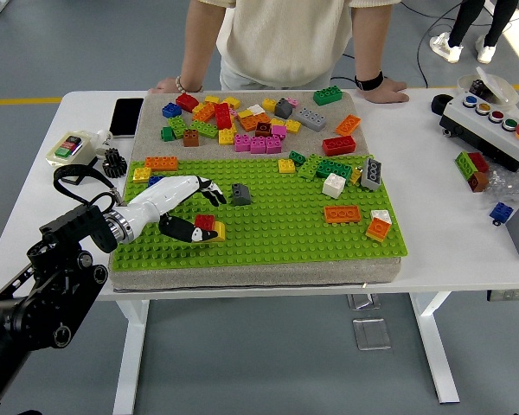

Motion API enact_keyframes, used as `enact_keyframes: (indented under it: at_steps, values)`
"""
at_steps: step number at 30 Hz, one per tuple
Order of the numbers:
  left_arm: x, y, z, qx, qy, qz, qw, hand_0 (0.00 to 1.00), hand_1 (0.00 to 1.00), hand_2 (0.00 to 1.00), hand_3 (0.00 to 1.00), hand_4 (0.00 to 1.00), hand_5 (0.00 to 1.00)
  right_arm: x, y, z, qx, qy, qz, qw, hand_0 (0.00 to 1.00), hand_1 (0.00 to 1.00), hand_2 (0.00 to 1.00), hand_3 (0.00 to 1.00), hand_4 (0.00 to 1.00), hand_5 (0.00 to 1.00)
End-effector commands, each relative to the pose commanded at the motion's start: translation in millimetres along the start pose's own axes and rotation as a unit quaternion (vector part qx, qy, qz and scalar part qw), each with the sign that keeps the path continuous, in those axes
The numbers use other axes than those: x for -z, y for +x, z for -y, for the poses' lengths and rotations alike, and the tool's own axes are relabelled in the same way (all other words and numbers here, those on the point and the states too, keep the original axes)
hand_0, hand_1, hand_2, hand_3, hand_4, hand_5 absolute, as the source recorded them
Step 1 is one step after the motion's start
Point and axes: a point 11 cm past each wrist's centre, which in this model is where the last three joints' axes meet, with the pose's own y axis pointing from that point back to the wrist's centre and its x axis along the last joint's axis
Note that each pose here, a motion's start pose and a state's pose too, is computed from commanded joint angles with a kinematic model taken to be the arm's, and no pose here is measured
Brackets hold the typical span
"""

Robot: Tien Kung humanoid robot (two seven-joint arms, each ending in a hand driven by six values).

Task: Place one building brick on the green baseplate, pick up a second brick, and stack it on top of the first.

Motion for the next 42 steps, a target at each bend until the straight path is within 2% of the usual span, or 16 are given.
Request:
enact_keyframes:
  at_steps: [17,26,32,37,38,42]
  values:
    - [1.8,0.5,1.0,0.003,0.001,-0.001,1.0,0.751,0.709,0.629,0.63,0.896,0.149,0,0.6,0.1,0.0,-0.001,0.001,1.0,0.729,0.638,0.685,0.618,0.92,0.48]
    - [-5.3,2.2,-1.9,0.004,-0.011,-0.014,1.0,0.753,0.709,0.629,0.625,0.896,0.147,0,0.3,0.0,0.0,0.0,0.002,1.0,0.729,0.638,0.685,0.618,0.92,0.48]
    - [-14.3,15.0,-9.8,-0.01,-0.03,-0.037,0.999,0.763,0.72,0.643,0.617,0.918,0.167,-2,1.1,0.1,0.001,-0.002,0.002,1.0,0.731,0.638,0.685,0.619,0.92,0.48]
    - [-16.4,24.6,-22.6,-0.017,-0.04,-0.05,0.998,0.763,0.72,0.643,0.617,0.918,0.167,-4,1.6,0.1,0.001,-0.003,0.002,1.0,0.731,0.638,0.685,0.619,0.92,0.48]
    - [-15.5,24.5,-26.1,-0.013,-0.041,-0.051,0.998,0.904,0.815,0.776,0.606,0.998,0.334,-4,1.4,0.1,0.001,-0.003,0.001,1.0,0.728,0.638,0.685,0.618,0.92,0.479]
    - [-9.4,20.3,-33.4,-0.002,-0.036,-0.049,0.998,0.904,0.815,0.776,0.606,0.998,0.334,-3,0.2,0.0,0.003,-0.002,0.001,1.0,0.728,0.638,0.685,0.618,0.92,0.479]
